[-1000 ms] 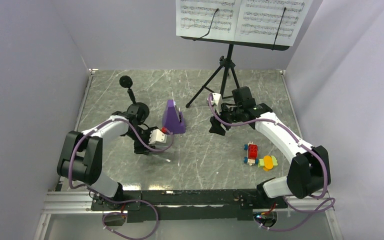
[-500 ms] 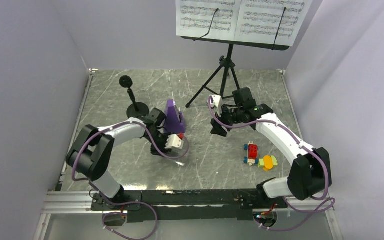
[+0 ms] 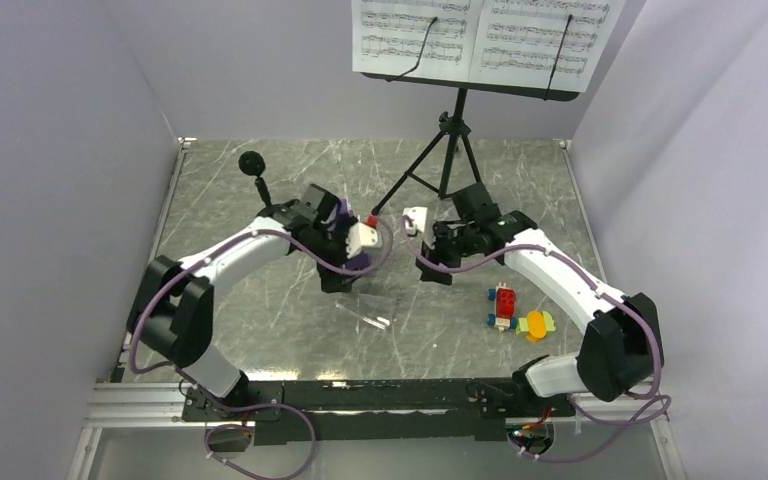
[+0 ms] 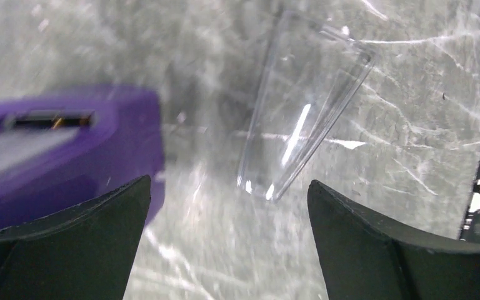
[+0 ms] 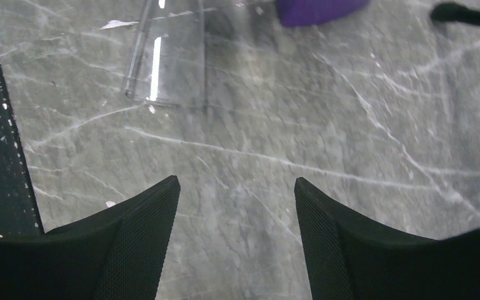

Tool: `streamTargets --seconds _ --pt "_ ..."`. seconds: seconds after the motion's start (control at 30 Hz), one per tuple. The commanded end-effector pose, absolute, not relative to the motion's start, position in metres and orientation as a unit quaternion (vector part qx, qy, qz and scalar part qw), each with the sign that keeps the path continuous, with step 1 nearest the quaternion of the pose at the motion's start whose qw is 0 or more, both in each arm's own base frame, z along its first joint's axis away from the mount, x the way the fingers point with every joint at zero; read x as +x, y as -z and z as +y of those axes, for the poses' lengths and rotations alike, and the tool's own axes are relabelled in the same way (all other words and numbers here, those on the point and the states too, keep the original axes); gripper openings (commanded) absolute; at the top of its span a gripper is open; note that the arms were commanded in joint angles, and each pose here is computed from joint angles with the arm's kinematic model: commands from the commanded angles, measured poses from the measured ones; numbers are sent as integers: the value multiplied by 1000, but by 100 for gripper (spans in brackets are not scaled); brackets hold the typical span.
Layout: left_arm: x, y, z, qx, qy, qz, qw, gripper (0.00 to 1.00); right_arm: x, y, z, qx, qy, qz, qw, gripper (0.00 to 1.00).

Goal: Pack up the instrument practice props

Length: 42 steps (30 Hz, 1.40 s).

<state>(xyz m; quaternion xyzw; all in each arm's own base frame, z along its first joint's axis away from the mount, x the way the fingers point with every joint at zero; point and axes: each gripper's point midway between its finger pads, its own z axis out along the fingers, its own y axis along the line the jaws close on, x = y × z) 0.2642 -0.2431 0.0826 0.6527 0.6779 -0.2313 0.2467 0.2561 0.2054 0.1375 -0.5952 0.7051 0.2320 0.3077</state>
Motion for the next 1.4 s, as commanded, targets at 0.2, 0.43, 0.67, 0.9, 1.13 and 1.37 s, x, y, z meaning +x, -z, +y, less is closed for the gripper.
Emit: streamTargets --seconds 0.2,0.43,0.67,0.9,1.13,1.37 --pt "238 -168 -182 433 211 816 320 99 239 -123 270 -646 -234 676 266 79" --pt "234 -217 -137 227 194 830 472 99 227 -91 326 -642 -234 693 229 78" --pt "228 -261 -93 97 171 812 550 99 217 -72 373 -595 -226 745 199 76" --pt "240 -268 -59 18 122 821 557 99 213 -56 375 -592 -188 764 174 72" --pt "246 -262 -40 -40 86 822 562 99 220 -39 366 -590 -154 777 160 68" --pt "247 -257 -46 -21 97 823 559 99 221 -27 366 -588 -146 782 149 65"
